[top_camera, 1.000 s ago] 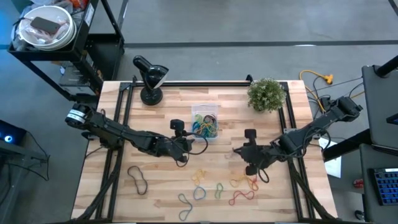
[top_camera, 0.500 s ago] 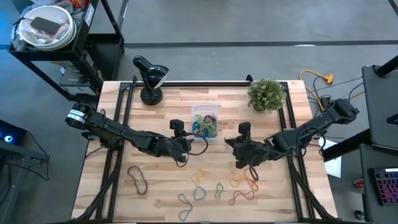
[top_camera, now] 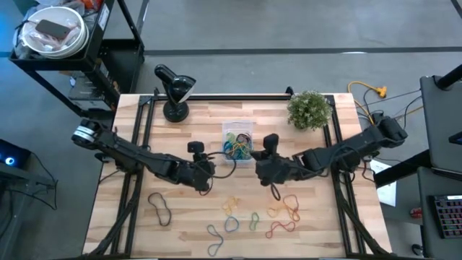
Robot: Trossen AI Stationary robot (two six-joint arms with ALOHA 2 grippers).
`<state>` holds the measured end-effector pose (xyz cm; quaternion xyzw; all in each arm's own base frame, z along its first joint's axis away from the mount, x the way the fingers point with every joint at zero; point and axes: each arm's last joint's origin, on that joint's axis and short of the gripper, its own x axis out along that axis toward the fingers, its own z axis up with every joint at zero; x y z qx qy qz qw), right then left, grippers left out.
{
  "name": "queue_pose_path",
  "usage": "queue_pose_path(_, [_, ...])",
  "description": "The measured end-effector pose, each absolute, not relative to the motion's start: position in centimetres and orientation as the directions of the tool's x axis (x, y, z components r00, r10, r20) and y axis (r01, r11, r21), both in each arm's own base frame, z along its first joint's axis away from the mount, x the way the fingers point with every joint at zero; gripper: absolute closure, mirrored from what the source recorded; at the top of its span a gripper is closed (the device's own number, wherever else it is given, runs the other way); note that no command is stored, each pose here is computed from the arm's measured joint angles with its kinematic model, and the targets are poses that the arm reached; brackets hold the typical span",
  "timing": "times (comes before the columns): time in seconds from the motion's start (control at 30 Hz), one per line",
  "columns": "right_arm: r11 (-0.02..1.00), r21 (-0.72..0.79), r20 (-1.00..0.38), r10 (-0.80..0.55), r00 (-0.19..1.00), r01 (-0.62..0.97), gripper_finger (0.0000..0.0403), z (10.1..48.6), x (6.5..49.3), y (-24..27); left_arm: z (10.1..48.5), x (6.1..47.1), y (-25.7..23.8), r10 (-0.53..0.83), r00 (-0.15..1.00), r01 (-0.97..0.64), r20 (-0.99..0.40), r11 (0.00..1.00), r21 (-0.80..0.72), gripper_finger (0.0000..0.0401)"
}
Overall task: Pick and place rubber bands into bin
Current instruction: Put blue rubberband into the transparent bin
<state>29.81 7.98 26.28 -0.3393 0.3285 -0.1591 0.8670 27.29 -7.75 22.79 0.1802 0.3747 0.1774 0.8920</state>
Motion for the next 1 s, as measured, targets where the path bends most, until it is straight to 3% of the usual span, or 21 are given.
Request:
queue_pose_path(0.3, [0.695,-0.715,-0.408,-0.496,0.766,0.069,0.0394,27.8,31.6,6.3,22.1,26.6,-10.3,0.265,0.677,-0.082,-0.686,0.954,0.287,0.0276])
queue_pose_path(0.77, [0.829,-0.559,-0.48,-0.354,0.803,0.032,0.0394,26.8,32.7,0.7,22.0,26.4,-11.0,0.217,0.68,-0.036,-0.701,0.964,0.264,0.0276])
queue_pose_path(1.0, [0.87,-0.493,-0.501,-0.311,0.808,0.029,0.0394,24.4,33.5,-1.2,21.7,26.3,-11.0,0.22,0.674,-0.031,-0.705,0.962,0.27,0.0276])
